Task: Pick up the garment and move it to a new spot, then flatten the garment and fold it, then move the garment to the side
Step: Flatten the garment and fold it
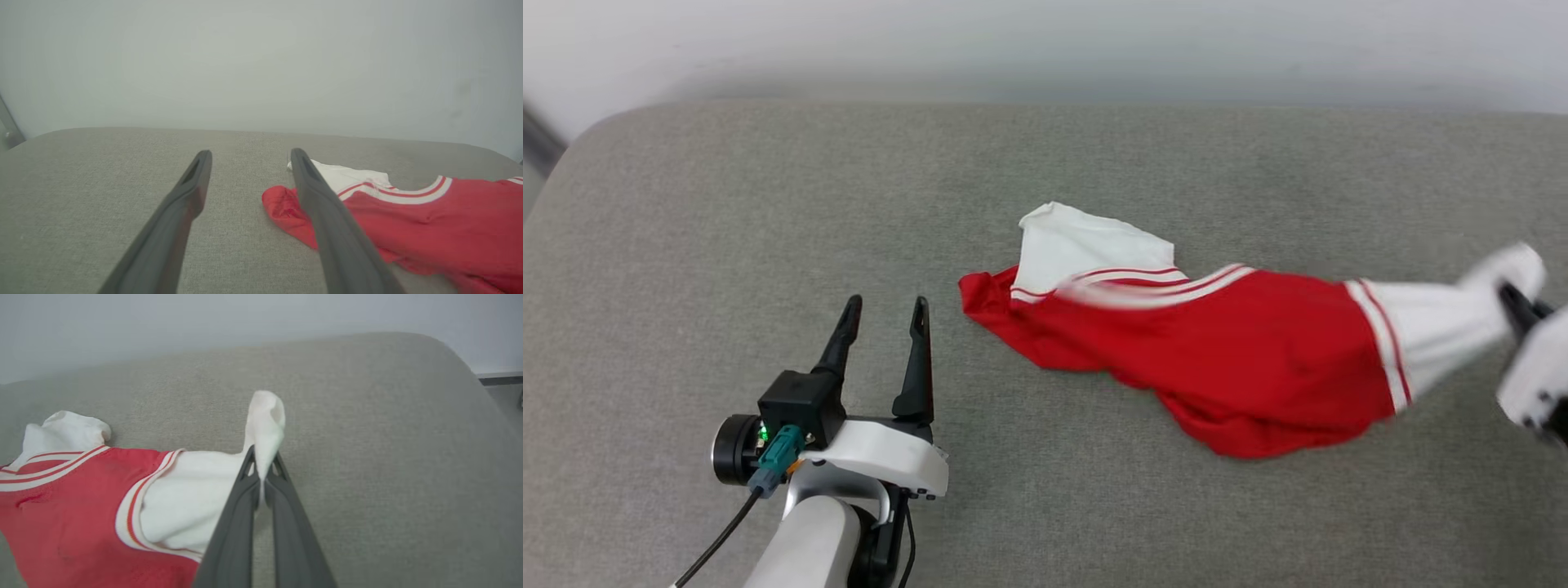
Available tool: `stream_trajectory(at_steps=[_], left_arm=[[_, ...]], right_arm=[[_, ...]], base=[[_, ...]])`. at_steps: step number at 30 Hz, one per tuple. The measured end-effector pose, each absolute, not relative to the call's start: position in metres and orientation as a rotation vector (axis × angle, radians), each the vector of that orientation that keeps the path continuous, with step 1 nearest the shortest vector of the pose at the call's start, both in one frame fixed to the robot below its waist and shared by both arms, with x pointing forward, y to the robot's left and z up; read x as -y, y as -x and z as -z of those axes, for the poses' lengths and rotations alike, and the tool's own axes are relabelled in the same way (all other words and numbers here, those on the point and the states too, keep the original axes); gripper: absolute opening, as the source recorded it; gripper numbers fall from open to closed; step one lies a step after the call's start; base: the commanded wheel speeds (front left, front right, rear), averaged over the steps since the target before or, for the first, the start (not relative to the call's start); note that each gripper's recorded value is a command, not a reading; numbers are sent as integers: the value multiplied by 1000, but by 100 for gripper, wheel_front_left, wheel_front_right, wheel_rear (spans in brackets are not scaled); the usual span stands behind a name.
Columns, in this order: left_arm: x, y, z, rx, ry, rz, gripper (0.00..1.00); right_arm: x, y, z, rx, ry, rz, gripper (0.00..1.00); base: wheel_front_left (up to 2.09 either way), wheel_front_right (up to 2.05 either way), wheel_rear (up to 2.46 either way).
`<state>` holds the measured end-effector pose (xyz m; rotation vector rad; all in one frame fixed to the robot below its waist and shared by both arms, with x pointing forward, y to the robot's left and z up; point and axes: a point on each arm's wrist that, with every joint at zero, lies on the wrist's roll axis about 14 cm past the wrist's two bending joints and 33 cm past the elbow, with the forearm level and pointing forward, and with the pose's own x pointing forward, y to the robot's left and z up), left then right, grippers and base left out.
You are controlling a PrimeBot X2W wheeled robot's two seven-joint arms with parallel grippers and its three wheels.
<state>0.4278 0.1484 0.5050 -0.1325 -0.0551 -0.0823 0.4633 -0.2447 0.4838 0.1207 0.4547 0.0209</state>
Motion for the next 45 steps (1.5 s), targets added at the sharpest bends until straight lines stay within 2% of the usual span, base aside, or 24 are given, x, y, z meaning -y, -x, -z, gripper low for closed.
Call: stream_trajectory(at_steps=[4,9,10,11,14,21,27,37,45], left_arm=[[-144,-429,-504,52,131,95,100],[-146,-426,-500,39,129,93,100],[-146,-425,-499,33,129,91,100],[-147,-424,-498,30,131,87,100],[-149,-422,-498,28,133,80,100],[-157,-409,-499,25,134,54,100],[-165,-398,-502,22,128,33,100],[-175,-380,-500,-12,108,8,100],[-163,-398,-515,-12,87,64,100]], right_arm=[[292,-420,-443,-520,-217,171,0],[316,-365,-389,-624,-283,322,0],[315,-359,-383,-630,-300,337,31],[312,-356,-378,-633,-307,341,100],[300,-364,-383,-560,-307,320,100],[279,-400,-459,-187,-236,224,100],[247,-402,-507,-9,-171,104,100],[190,-371,-536,54,-140,-57,100],[178,-364,-548,72,-140,-86,100]], base=[[0,0,0],[0,0,0],[0,0,0],[0,0,0],[0,0,0],[0,0,0],[0,0,0],[0,0,0],[0,0,0]])
